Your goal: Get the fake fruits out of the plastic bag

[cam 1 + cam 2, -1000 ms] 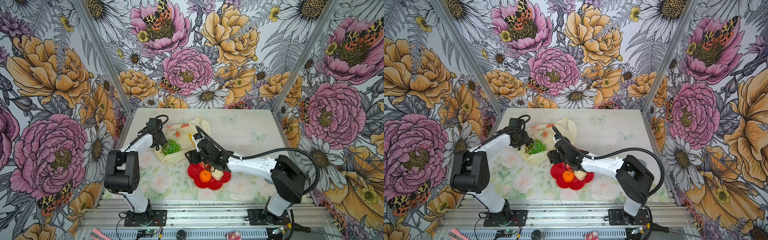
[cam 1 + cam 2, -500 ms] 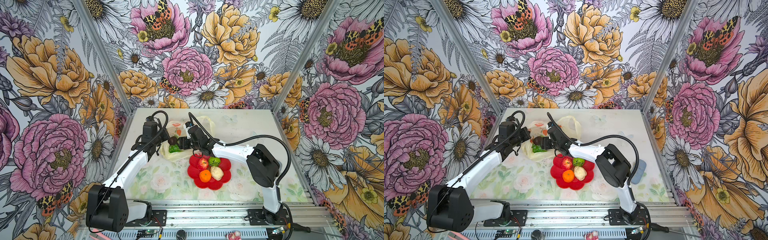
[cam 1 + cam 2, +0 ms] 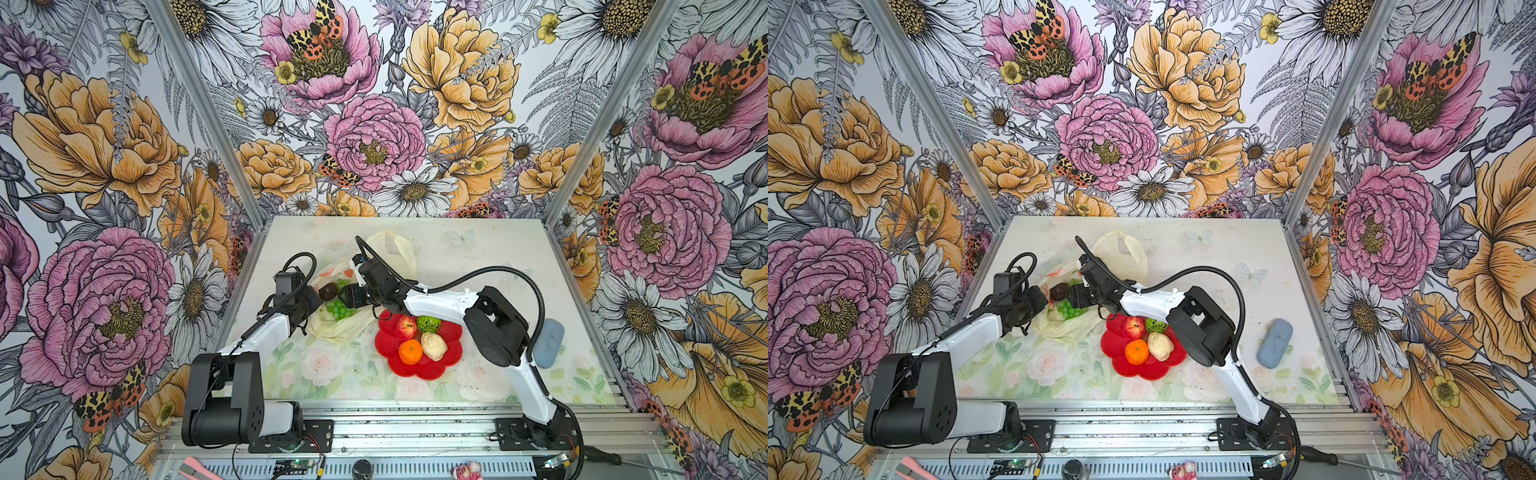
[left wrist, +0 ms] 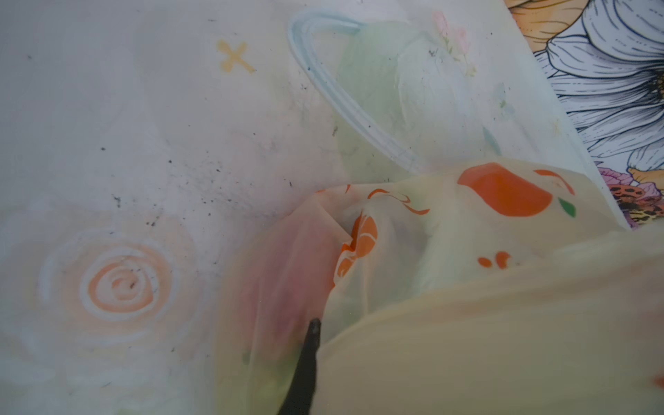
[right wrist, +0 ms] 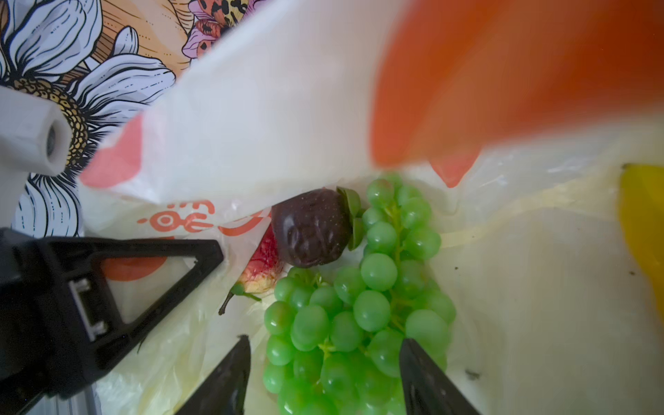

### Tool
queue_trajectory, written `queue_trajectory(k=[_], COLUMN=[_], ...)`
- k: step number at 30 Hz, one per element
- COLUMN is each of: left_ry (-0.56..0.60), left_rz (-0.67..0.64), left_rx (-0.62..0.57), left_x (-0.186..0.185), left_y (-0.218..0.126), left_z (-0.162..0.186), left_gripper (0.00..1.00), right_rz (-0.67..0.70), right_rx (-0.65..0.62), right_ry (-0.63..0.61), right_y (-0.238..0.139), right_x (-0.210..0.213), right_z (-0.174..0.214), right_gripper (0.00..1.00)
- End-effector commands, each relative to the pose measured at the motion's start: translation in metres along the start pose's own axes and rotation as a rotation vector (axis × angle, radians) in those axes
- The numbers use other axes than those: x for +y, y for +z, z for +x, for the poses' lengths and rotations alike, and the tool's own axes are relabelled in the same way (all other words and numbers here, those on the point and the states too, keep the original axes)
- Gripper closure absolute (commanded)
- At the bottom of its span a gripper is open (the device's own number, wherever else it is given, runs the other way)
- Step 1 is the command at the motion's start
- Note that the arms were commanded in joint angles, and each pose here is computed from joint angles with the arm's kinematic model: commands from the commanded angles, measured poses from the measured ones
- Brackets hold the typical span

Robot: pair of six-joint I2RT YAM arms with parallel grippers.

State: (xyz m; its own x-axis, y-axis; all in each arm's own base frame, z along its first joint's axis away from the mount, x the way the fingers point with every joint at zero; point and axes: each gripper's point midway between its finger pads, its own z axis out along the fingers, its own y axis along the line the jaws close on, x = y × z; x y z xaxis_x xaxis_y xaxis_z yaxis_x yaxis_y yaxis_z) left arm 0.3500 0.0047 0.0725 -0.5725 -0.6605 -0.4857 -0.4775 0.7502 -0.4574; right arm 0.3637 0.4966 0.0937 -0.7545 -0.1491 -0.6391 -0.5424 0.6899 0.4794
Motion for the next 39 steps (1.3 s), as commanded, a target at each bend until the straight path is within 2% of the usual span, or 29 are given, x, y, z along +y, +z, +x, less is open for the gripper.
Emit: queue_trajectory(k=[1, 7, 13, 17, 29, 39], left_ry=[-0.059, -0.094, -0.132, -0.124, -0.034, -0.034], left_rz=[-0.038, -0.06, -0.098, -0.068, 0.012, 0.052], left_rx=[-0.055, -0.035, 0.059, 0.091, 0.076, -0.008], left_x=[0.019, 0.029, 0.042, 0.034, -0.001, -0.014], left_y=[-0.002, 0.01, 0.033, 0.041, 0.036, 0.011], left_z=[-0.01, -0.011, -0.004, 0.001, 0.007, 0.004], left_gripper=[1.0, 1.0, 1.0, 1.0, 1.0, 1.0], right_rz=[-0.032, -0.05, -0.024, 0.01, 0.084, 0.143], right_rx=[-0.005, -0.01, -0.007, -0.006, -0.024, -0.003], right_ry=[-0.073, -0.106, -0.128, -0.152, -0.135, -0.135], right_y=[0.004, 0.016, 0.037, 0.051, 0.07, 0.076], right_x=[0.021, 0.03, 0.026, 0.02, -0.009, -0.029], right_z=[-0.004, -0.009, -0.013, -0.017, -0.034, -0.028], right_gripper=[0.33, 0.33, 0.33, 0.33, 0.34, 0.34])
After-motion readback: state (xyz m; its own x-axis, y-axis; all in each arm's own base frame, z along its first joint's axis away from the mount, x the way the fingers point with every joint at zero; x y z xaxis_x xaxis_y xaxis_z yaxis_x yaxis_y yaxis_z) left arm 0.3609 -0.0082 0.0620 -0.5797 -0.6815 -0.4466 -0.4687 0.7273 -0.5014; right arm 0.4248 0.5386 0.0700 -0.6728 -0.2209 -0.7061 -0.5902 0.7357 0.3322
